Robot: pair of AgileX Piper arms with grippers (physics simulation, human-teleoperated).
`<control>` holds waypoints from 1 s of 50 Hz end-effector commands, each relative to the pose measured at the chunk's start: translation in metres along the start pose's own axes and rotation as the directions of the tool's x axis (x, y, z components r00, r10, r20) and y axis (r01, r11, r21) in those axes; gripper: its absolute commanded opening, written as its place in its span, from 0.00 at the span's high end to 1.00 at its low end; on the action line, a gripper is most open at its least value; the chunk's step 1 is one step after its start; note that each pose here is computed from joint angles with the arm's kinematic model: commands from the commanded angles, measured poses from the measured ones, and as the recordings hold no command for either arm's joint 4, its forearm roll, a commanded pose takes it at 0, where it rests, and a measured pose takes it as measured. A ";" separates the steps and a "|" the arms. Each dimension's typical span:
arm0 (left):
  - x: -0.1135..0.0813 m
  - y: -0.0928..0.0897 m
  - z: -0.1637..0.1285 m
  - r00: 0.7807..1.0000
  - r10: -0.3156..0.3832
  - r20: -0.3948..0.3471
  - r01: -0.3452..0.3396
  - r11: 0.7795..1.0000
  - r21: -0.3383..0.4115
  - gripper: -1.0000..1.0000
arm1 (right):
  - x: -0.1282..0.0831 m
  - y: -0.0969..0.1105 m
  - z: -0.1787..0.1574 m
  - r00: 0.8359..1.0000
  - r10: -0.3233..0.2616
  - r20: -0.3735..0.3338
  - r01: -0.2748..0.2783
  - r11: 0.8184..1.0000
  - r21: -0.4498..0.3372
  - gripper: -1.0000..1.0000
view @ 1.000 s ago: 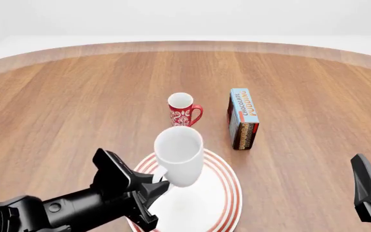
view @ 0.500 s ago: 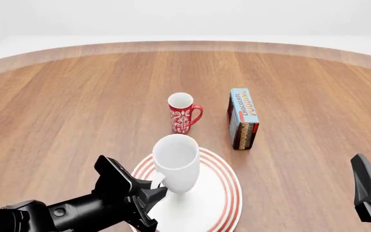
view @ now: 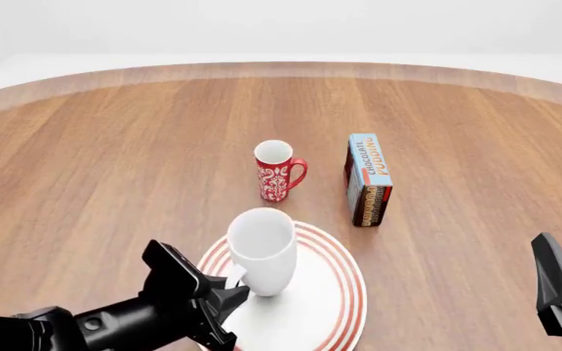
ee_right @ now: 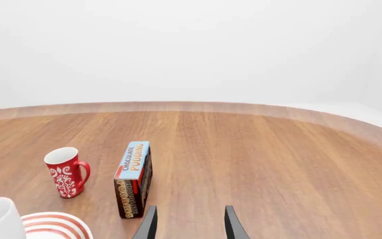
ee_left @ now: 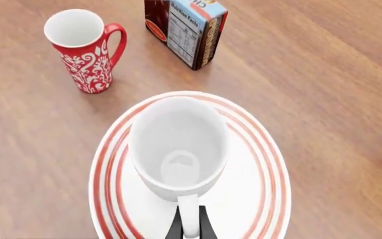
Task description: Pick up the white mug and put it on the plate, and put the chocolate pudding to the right of the plate.
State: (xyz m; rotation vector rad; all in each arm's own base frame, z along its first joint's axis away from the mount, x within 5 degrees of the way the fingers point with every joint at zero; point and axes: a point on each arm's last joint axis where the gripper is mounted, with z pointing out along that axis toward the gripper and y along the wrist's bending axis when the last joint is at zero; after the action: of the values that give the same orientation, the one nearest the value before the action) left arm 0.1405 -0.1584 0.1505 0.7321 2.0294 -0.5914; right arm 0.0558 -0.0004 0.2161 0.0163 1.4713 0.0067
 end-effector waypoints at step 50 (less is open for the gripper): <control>0.014 -0.003 0.011 0.999 -0.032 -0.031 0.032 0.999 0.014 0.00 | 0.000 0.000 0.000 1.000 0.000 0.000 0.000 1.000 0.000 0.00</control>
State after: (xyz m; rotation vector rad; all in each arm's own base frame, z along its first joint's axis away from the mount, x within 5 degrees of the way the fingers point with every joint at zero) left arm 0.1386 -0.1628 0.1368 0.7294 2.0512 -0.6218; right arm 0.0558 -0.0004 0.2161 0.0164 1.4713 0.0068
